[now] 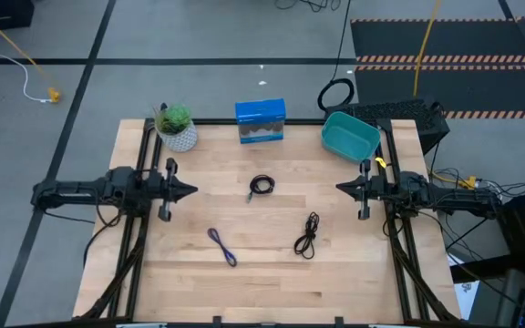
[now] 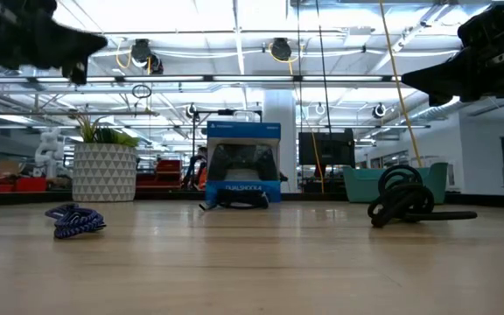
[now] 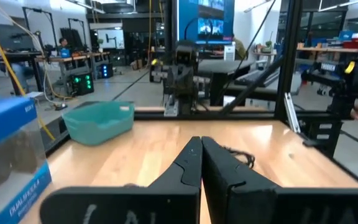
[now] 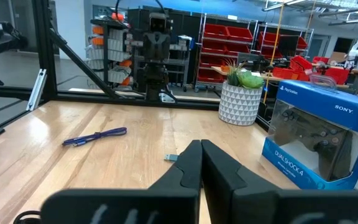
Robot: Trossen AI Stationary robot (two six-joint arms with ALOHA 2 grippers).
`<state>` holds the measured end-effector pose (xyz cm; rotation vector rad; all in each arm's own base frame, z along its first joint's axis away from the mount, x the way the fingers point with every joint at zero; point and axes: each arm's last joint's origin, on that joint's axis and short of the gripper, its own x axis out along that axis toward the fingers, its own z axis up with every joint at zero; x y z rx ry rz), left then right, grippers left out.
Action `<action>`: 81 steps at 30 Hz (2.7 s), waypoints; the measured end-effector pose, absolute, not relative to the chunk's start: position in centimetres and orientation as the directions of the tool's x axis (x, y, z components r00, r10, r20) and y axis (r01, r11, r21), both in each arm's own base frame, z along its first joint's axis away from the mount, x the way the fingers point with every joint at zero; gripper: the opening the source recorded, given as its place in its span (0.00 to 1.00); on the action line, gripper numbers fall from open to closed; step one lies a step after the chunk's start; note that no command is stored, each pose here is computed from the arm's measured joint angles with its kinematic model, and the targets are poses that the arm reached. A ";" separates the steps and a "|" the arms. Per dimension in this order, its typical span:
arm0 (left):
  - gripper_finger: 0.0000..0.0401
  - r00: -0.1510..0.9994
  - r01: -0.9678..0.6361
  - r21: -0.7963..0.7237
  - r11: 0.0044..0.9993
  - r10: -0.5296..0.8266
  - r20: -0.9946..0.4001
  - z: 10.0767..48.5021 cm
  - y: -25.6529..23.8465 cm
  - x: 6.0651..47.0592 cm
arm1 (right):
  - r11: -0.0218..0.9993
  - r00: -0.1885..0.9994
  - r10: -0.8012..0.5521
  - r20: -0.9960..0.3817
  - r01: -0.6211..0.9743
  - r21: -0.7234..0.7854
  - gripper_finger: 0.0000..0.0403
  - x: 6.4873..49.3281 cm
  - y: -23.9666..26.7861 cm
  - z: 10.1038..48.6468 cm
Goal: Pick and place USB-C Cables
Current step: Put the violet charger cable into the green bin
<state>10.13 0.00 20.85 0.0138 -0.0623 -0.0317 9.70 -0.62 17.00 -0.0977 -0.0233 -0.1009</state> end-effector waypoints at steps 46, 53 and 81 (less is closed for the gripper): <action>0.01 0.978 0.055 0.098 0.994 -0.034 -0.208 43.1 0.0 10.1 | 0.994 0.995 -0.099 0.028 0.100 -0.036 0.00 9.7 -0.6 17.0; 0.01 0.960 0.059 0.083 0.995 -0.034 -0.279 42.4 0.0 12.5 | 0.994 0.995 -0.099 0.028 0.100 -0.036 0.00 9.7 -0.6 17.0; 0.02 0.492 -0.061 -0.062 0.996 -0.024 -0.870 45.2 0.2 21.6 | 0.994 0.995 -0.099 0.029 0.100 -0.035 0.00 9.7 -0.6 17.0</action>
